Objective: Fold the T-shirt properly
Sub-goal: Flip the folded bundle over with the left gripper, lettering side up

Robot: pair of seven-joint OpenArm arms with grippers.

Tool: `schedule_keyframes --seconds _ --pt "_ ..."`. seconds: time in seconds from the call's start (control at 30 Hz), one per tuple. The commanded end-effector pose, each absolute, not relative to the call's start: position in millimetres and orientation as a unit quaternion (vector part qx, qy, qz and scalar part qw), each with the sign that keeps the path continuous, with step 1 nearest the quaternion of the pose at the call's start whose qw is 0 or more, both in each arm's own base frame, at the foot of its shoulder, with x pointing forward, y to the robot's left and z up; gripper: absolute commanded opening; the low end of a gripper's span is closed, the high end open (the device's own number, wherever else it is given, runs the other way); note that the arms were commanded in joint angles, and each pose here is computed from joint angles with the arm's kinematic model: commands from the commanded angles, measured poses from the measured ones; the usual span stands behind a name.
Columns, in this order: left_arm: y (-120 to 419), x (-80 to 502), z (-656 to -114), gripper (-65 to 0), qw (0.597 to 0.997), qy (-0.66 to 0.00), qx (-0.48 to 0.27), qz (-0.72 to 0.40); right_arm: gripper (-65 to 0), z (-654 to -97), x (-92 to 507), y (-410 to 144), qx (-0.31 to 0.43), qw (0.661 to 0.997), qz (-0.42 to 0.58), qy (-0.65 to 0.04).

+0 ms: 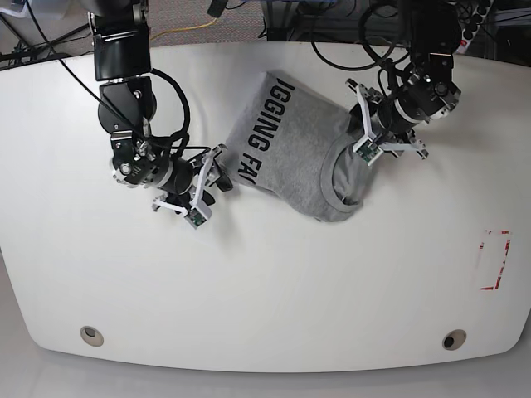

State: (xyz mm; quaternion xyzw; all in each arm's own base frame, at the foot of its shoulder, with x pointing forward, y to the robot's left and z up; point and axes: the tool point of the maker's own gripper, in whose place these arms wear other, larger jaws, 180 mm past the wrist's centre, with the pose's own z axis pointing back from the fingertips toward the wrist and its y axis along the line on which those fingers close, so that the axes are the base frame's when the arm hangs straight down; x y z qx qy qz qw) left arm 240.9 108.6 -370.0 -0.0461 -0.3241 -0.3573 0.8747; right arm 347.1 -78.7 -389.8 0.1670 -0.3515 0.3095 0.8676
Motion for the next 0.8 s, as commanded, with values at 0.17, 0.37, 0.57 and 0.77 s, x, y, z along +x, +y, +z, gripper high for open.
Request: schedule_keyframes --seconds 0.17,0.37,0.57,0.77 --pt "104 215 -379 -41.8 0.88 -0.308 -0.065 -0.357 -38.2 -390 361 -72 0.199 0.856 0.286 -0.383" --pt "105 207 -394 -41.8 0.888 -0.286 -0.073 -0.351 -38.2 -395 358 -81 0.194 0.858 0.285 -0.38" --pt "112 235 -402 -41.8 0.892 -0.287 -0.07 -0.341 -38.2 -401 346 -85 0.192 0.861 0.287 -0.373" --pt "119 270 -404 -41.8 0.893 -0.293 -0.062 -0.335 -38.2 -411 327 -94 0.185 0.867 0.292 -0.358"
